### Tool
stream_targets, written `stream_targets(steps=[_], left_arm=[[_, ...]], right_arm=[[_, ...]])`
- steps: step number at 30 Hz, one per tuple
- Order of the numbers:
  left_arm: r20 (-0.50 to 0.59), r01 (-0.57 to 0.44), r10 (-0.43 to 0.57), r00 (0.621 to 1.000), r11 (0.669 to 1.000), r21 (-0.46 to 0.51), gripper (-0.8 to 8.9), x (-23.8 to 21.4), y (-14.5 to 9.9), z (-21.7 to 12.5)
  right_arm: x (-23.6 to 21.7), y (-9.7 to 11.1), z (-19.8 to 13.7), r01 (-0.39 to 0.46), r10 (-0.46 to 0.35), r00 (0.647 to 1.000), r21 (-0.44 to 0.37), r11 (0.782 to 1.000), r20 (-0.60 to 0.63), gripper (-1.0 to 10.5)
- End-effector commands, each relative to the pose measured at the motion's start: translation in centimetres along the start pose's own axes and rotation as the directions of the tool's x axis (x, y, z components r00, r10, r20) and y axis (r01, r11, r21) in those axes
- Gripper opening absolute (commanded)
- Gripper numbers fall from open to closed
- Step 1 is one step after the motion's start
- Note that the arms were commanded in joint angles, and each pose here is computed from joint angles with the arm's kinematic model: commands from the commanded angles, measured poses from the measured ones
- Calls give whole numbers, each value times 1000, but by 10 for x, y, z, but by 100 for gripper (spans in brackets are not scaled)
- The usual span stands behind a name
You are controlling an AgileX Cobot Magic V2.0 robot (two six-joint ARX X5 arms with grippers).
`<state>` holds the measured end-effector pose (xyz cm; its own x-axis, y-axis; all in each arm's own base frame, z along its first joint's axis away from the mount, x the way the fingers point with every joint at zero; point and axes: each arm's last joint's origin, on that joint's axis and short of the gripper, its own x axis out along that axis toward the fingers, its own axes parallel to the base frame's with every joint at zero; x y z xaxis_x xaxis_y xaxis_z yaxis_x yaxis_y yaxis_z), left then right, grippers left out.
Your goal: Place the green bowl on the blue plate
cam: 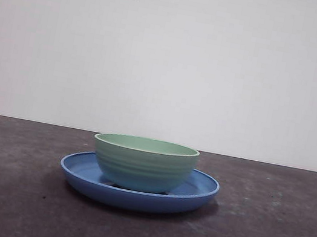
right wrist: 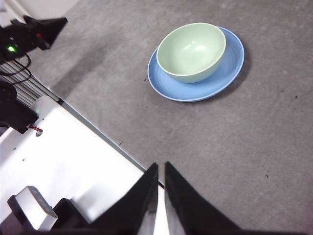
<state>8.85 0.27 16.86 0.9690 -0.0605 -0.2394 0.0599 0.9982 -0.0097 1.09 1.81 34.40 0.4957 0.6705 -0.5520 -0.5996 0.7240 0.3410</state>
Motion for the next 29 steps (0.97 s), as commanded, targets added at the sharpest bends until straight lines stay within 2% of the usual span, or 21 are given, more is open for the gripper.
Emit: stream_targets(steps=[1, 13, 18, 29], left_arm=[[9, -3, 3, 1000, 1000, -12, 7, 2, 0, -3], [18, 2, -2, 1000, 1000, -9, 7, 9, 0, -15], [68, -8, 9, 998, 1000, -3, 7, 12, -1, -17], [63, -21, 21, 998, 1000, 4, 7, 12, -3, -17]], right_arm=[[-3, 2, 3, -9, 9, 1000, -25, 1000, 19, 19], [-3, 2, 3, -9, 9, 1000, -25, 1000, 19, 19], [-3, 2, 3, -9, 9, 1000, -25, 1000, 19, 19], [-3, 2, 3, -9, 9, 1000, -25, 1000, 19, 19]])
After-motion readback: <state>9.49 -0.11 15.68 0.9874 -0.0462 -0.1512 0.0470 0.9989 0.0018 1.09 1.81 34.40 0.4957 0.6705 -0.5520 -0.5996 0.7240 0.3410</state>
